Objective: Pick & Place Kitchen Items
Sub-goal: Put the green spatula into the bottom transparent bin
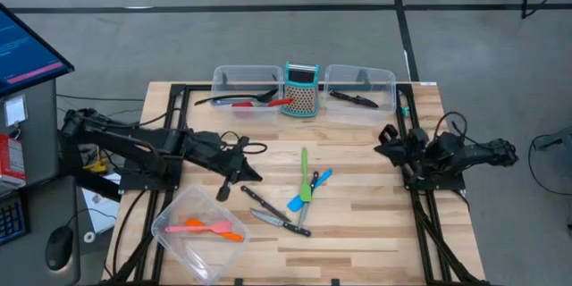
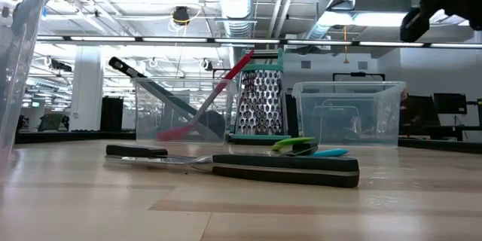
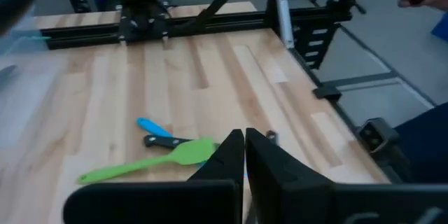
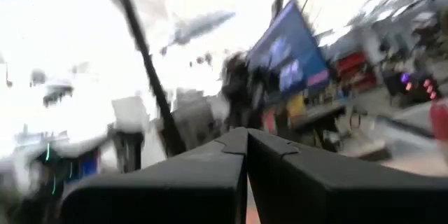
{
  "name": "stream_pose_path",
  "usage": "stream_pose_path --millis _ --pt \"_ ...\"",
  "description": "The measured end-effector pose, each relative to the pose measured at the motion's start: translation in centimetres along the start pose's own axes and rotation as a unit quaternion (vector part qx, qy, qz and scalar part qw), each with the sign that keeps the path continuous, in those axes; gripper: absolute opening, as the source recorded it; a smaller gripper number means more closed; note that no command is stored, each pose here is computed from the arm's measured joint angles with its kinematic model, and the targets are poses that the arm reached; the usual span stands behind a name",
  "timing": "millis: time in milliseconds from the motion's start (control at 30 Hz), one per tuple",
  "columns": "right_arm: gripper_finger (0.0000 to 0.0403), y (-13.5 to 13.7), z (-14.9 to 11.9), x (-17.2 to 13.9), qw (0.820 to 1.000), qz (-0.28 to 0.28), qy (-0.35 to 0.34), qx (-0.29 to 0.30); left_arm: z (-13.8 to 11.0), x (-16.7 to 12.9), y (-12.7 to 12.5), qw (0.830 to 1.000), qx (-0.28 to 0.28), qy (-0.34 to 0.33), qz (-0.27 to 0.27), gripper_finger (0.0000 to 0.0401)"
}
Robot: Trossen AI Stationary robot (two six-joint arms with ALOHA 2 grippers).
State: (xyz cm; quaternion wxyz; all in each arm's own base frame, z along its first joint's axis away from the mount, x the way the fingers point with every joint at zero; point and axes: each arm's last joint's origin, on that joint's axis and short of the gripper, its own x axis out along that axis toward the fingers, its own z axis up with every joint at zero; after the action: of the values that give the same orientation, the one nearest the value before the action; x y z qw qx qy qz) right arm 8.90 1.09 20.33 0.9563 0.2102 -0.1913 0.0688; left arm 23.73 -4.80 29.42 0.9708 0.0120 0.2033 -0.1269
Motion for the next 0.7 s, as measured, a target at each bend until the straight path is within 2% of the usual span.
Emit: stream_pose_path --millis 100,233,467,700 --pt "0.0 0.0 0.6 0.0 0.999 -0.016 -0.027 0.013 0.4 -0.5 -1.1 1.0 0.003 -0.017 -0.02 0.0001" --pt "0.0 0.3 1.4 0.0 0.998 -0.008 -0.057 0.016 1.3 -2.5 -2.6 0.997 0.015 -0.061 -0.043 0.0001" --pt "0.0 0.1 2.0 -0.1 0.992 -0.061 -0.107 0.024 2.6 -7.7 -4.5 0.988 0.032 -0.151 -0.007 0.0001" --pt "0.0 -0.2 1.3 0.5 0.992 -0.092 -0.081 0.027 2.8 -12.4 -4.7 0.975 0.045 -0.216 0.021 0.0001"
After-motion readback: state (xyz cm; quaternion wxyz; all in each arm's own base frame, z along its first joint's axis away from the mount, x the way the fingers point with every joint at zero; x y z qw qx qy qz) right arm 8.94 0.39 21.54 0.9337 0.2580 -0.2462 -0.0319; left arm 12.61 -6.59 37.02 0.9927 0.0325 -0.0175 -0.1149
